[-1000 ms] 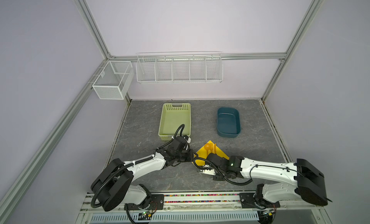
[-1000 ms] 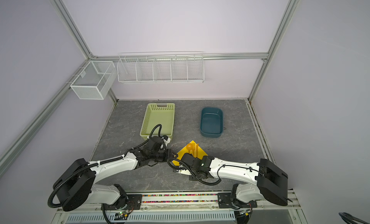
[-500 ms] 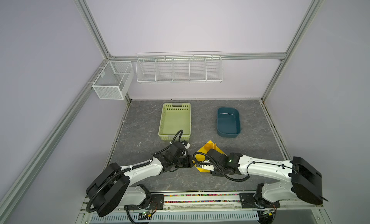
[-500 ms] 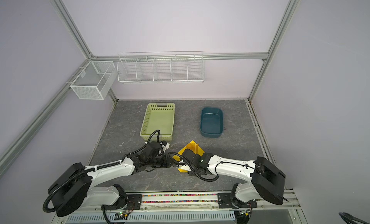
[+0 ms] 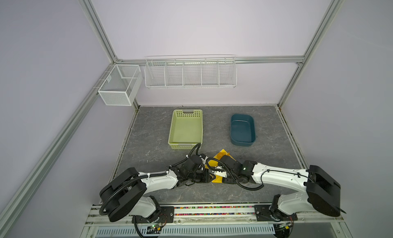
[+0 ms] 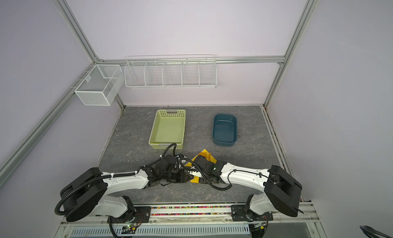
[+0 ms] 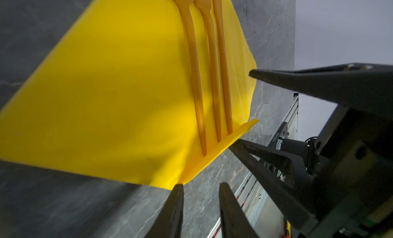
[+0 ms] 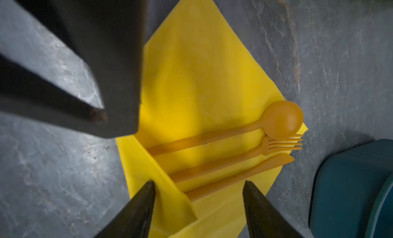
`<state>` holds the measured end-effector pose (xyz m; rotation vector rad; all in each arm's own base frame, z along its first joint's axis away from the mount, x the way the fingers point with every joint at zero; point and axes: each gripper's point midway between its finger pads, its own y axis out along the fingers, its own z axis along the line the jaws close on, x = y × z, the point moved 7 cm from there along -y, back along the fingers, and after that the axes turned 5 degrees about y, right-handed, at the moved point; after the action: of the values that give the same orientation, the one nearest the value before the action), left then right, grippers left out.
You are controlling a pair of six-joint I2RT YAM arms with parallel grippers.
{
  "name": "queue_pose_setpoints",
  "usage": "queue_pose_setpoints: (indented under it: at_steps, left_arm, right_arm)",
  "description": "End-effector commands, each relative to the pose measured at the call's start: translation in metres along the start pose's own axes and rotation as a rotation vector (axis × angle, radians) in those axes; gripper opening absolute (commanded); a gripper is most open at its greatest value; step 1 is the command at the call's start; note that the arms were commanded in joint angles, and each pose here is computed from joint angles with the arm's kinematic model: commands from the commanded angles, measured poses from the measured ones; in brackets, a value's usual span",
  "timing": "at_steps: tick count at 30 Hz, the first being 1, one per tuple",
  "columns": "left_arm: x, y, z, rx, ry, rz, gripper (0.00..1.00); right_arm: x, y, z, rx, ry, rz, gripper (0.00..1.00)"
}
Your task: Place the utensils on the paper napkin and roll it up
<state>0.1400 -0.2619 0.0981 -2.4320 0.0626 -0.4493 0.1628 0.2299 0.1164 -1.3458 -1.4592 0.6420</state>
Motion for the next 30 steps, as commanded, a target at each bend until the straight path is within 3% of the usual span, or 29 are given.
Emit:
queue_pose_setpoints:
  at_steps: [1,23,30]
  left_arm:
    - [0.000,0.005,-0.003,-0.041,-0.020,-0.015,0.27]
    - [-0.008,0.024,-0.009,-0.111,-0.052,0.021,0.16]
    - [-0.010,0.030,0.000,-0.077,-0.081,0.027,0.13]
  right_arm:
    - [-0.005,0.001,-0.005,-0.040,0.028,-0.006,0.72]
    - [-0.008,0.019,-0.005,-0.035,0.078,0.020,0.73]
    - [-0.007,0.017,-0.007,-0.037,0.098,0.007,0.73]
